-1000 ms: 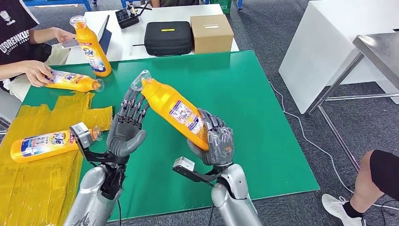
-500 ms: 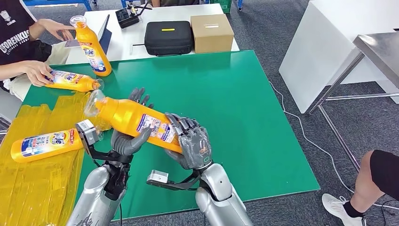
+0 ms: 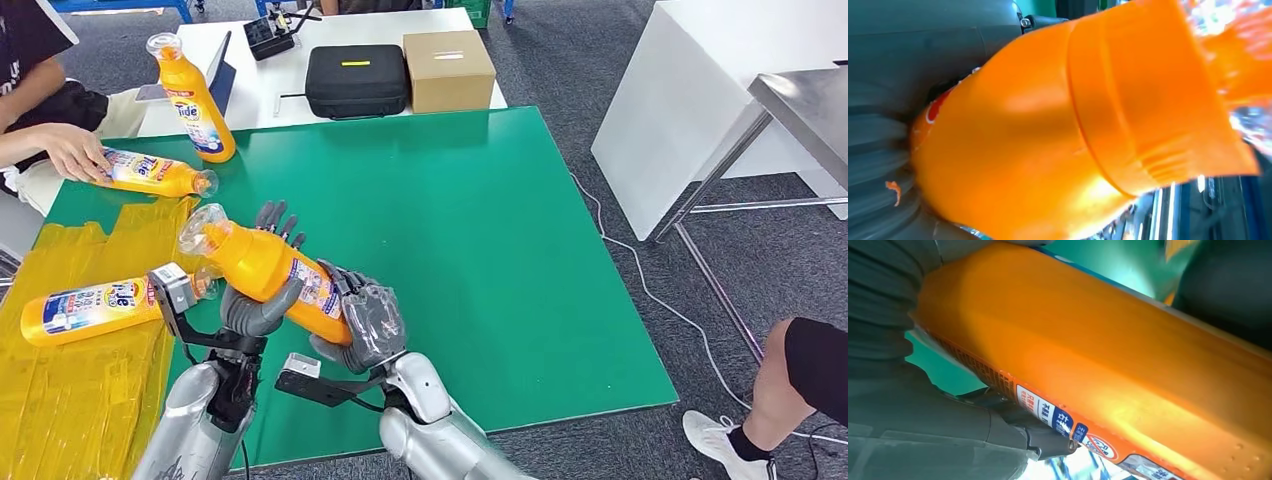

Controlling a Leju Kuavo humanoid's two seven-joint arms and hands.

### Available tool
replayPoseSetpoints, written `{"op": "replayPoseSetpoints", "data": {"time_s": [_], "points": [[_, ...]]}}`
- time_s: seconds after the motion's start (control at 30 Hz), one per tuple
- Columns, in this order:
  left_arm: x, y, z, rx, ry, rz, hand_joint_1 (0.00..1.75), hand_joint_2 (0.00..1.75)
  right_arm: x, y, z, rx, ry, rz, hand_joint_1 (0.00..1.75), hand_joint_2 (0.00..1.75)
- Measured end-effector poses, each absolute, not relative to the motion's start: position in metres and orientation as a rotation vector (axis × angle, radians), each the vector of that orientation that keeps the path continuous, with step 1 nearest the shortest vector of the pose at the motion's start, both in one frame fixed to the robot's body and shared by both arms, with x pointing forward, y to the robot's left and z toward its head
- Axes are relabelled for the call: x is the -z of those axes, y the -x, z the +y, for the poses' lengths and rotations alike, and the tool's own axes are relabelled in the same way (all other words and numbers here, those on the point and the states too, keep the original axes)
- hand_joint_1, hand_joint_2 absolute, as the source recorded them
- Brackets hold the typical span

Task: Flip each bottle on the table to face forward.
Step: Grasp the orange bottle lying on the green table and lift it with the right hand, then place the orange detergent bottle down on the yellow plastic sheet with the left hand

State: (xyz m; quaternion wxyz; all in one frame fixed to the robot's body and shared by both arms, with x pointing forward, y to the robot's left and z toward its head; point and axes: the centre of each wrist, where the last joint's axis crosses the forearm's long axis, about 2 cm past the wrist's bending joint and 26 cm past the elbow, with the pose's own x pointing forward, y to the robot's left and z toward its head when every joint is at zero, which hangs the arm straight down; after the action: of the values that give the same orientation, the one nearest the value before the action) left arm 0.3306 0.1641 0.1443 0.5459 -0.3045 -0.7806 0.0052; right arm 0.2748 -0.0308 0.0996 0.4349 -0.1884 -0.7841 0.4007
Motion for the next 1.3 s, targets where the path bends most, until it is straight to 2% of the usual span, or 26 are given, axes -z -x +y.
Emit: {"op": "replayPoseSetpoints", "data": {"time_s": [0.13,0.23,0.27,0.3,0.37,0.77,0.83,0.87,0.9,0.97,1.0,1.13,1.27,1.3], "points": [[-0.136,-0.327,0.173,-0.085,0.694,-1.855,0.00,1.75,-0.091,-0.275,-0.029,-1.067,0.430,-1.906,1.75,1.75],[-0.131,-0.324,0.176,-0.107,0.665,-1.862,1.14,1.75,-0.086,-0.276,-0.029,-1.107,0.417,-1.881,1.75,1.75],[-0.129,-0.323,0.177,-0.107,0.654,-1.866,1.58,1.75,-0.085,-0.276,-0.029,-1.116,0.411,-1.874,1.75,1.75],[-0.128,-0.321,0.177,-0.104,0.643,-1.871,1.66,1.75,-0.085,-0.277,-0.029,-1.122,0.405,-1.868,1.75,1.75],[-0.127,-0.320,0.178,-0.096,0.627,-1.880,1.75,1.75,-0.084,-0.277,-0.030,-1.129,0.400,-1.863,1.75,1.75],[-0.132,-0.319,0.176,-0.054,0.610,-1.909,1.75,1.75,-0.084,-0.280,-0.033,-1.093,0.394,-1.874,1.75,1.75],[-0.134,-0.320,0.175,-0.046,0.611,-1.913,1.75,1.75,-0.084,-0.280,-0.034,-1.081,0.397,-1.875,1.57,1.75],[-0.135,-0.321,0.174,-0.042,0.611,-1.915,1.75,1.75,-0.084,-0.281,-0.034,-1.074,0.398,-1.876,1.29,1.75],[-0.136,-0.321,0.174,-0.039,0.612,-1.919,1.75,1.75,-0.085,-0.281,-0.034,-1.066,0.399,-1.879,0.86,1.75],[-0.139,-0.323,0.172,-0.034,0.613,-1.932,1.75,1.75,-0.086,-0.282,-0.035,-1.045,0.398,-1.888,0.16,1.75],[-0.140,-0.324,0.172,-0.031,0.610,-1.943,1.75,1.75,-0.087,-0.282,-0.035,-1.031,0.394,-1.894,0.00,1.75],[-0.155,-0.327,0.172,0.003,0.520,-2.032,1.75,1.75,-0.089,-0.280,-0.037,-0.954,0.306,-1.890,0.00,1.75],[-0.174,-0.330,0.177,0.059,0.197,-2.177,1.75,1.75,-0.087,-0.276,-0.044,-0.815,0.129,-1.858,0.00,0.00],[-0.180,-0.331,0.179,0.076,0.059,-2.222,1.75,1.75,-0.088,-0.275,-0.047,-0.749,0.069,-1.854,0.00,0.00]]}}
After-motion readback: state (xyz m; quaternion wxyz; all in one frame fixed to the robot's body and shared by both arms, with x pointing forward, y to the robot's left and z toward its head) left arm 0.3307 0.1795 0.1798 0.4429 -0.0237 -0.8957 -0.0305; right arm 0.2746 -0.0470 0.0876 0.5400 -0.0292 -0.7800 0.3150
